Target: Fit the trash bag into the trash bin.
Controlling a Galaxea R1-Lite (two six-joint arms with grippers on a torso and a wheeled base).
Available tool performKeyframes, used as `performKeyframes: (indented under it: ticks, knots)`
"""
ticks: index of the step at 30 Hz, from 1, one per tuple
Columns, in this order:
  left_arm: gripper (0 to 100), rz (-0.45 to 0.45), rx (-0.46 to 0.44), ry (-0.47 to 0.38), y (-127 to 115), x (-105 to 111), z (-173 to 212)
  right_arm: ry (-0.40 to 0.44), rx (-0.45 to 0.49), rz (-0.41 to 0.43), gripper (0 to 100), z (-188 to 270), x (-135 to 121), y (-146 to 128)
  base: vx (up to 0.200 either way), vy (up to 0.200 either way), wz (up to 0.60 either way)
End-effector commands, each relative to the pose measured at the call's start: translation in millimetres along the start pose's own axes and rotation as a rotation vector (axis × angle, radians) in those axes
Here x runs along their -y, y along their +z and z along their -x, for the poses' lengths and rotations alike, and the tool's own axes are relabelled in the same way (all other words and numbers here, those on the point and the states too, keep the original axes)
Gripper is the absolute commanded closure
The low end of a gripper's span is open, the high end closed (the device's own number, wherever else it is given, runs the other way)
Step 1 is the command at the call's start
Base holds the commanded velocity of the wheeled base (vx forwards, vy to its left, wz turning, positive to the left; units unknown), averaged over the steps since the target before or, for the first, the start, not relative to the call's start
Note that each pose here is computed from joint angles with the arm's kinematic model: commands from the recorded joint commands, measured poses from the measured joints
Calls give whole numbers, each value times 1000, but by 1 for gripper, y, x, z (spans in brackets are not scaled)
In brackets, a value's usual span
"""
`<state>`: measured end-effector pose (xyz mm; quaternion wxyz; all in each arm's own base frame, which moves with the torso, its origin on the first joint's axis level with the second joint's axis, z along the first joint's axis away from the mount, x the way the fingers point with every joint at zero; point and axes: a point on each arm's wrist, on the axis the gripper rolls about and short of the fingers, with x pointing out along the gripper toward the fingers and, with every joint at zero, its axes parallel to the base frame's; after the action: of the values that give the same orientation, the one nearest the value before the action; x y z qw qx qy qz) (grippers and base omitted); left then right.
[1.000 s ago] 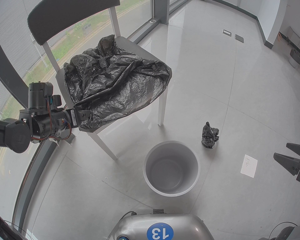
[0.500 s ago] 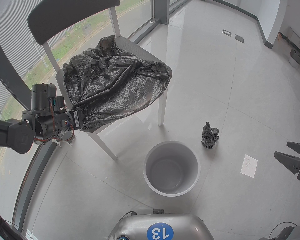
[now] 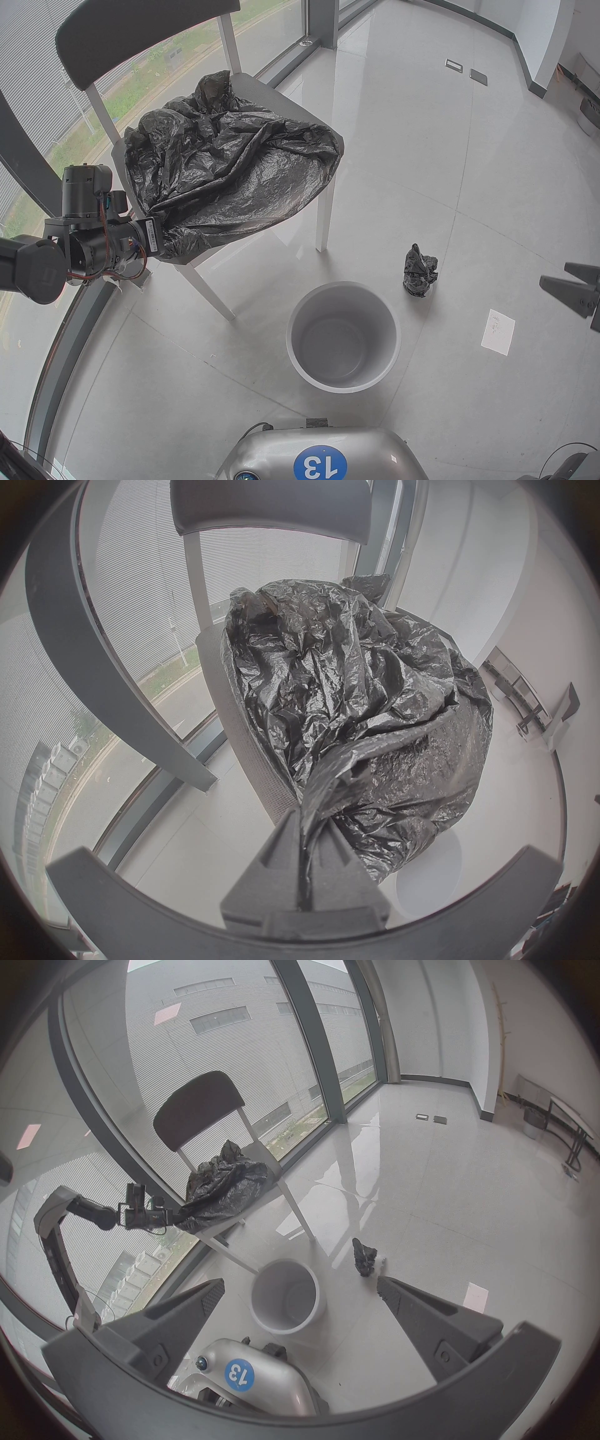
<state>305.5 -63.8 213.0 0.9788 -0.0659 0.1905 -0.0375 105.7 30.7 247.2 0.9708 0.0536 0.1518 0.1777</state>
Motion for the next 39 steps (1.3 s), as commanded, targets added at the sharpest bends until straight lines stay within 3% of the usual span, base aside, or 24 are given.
performKeyframes:
  ticks: [1, 6, 14, 20, 23, 28, 39]
  knots:
    - [100, -2, 9, -8, 2, 2, 0, 4, -19, -14, 0, -34, 10, 29, 0, 0, 0]
    - [100, -9, 15, -9, 4, 2, 1, 75, 40, 4, 0, -69, 20, 55, 0, 0, 0]
    - [100, -27, 37, -29, 10, 6, 3, 111, 93, 26, 0, -131, 32, 88, 0, 0, 0]
    - [100, -31, 32, -53, 7, 15, 6, 204, 147, 64, 0, -158, 30, 117, 0, 0, 0]
    - [100, -31, 41, -56, 8, 15, 12, 277, 164, 85, 0, -167, 16, 125, 0, 0, 0]
    - [100, -32, 35, -61, 5, 15, 17, 352, 129, 95, 0, -185, -1, 118, 0, 0, 0]
    - [100, -31, 49, -70, 8, 15, 24, 355, 94, 144, 0, -212, 4, 105, 0, 0, 0]
